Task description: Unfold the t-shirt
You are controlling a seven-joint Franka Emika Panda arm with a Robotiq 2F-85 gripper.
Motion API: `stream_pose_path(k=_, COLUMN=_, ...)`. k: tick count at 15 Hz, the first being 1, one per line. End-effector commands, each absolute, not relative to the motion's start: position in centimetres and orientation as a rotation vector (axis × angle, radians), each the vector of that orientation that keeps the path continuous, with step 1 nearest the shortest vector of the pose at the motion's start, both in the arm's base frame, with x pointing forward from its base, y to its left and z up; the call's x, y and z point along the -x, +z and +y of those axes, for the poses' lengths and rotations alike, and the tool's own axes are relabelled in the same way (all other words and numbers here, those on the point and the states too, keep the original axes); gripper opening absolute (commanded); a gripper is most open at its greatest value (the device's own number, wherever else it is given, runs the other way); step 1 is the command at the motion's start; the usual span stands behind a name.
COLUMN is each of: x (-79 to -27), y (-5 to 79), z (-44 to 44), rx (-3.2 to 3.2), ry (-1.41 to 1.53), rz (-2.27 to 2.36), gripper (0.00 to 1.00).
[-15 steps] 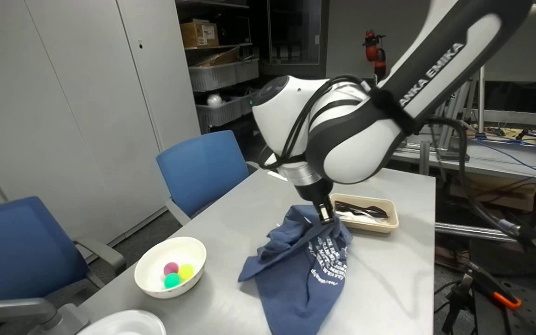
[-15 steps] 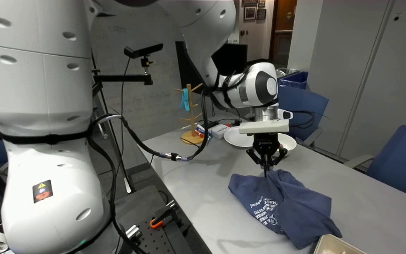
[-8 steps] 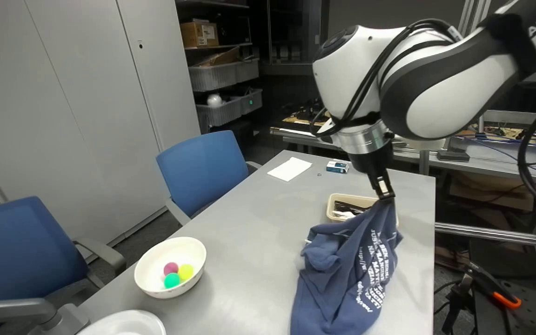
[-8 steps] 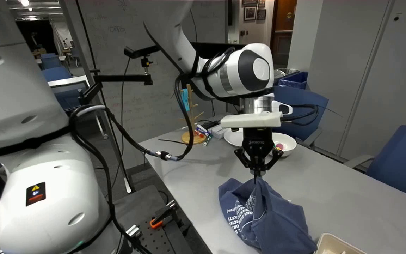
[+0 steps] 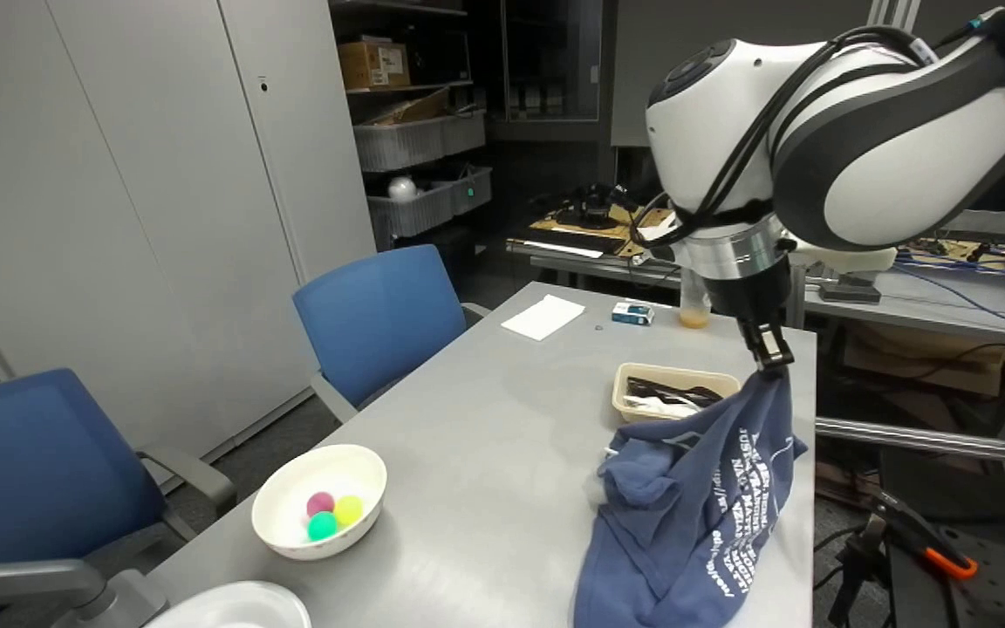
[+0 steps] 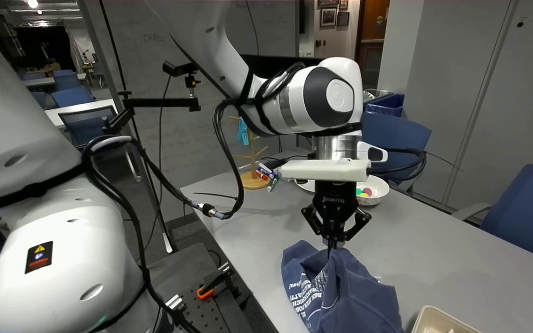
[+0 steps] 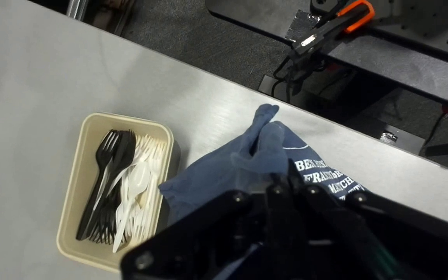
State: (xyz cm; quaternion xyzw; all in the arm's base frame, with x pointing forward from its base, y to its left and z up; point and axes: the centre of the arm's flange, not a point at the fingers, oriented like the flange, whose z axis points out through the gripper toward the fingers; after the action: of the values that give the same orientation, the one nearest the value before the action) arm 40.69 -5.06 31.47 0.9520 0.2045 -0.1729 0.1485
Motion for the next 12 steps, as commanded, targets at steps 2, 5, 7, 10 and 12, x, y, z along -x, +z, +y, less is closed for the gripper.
stream_pose_path(k=2, x=-43.4, y=37.7, z=-1.9, rx=-2.743, ry=-0.316, rz=0.644, gripper=0.01)
stream_pose_path(k=5, x=-44.8, y=44.5, z=1.1, rx=-2.725, ry=-0.060, rz=0.634, gripper=0.01)
stream_pose_path(k=7, x=-45.2, y=49.4, z=3.2, rx=-2.678, ry=0.092, rz=0.613, gripper=0.01)
stream_pose_path(k=10, x=-45.5, y=56.3, z=5.6, rx=-2.607, ry=0.326, rz=0.576, gripper=0.01)
stream_pose_path(k=12, x=-45.5, y=60.0, z=6.8, rx=-2.556, ry=0.468, rz=0.545, gripper=0.01)
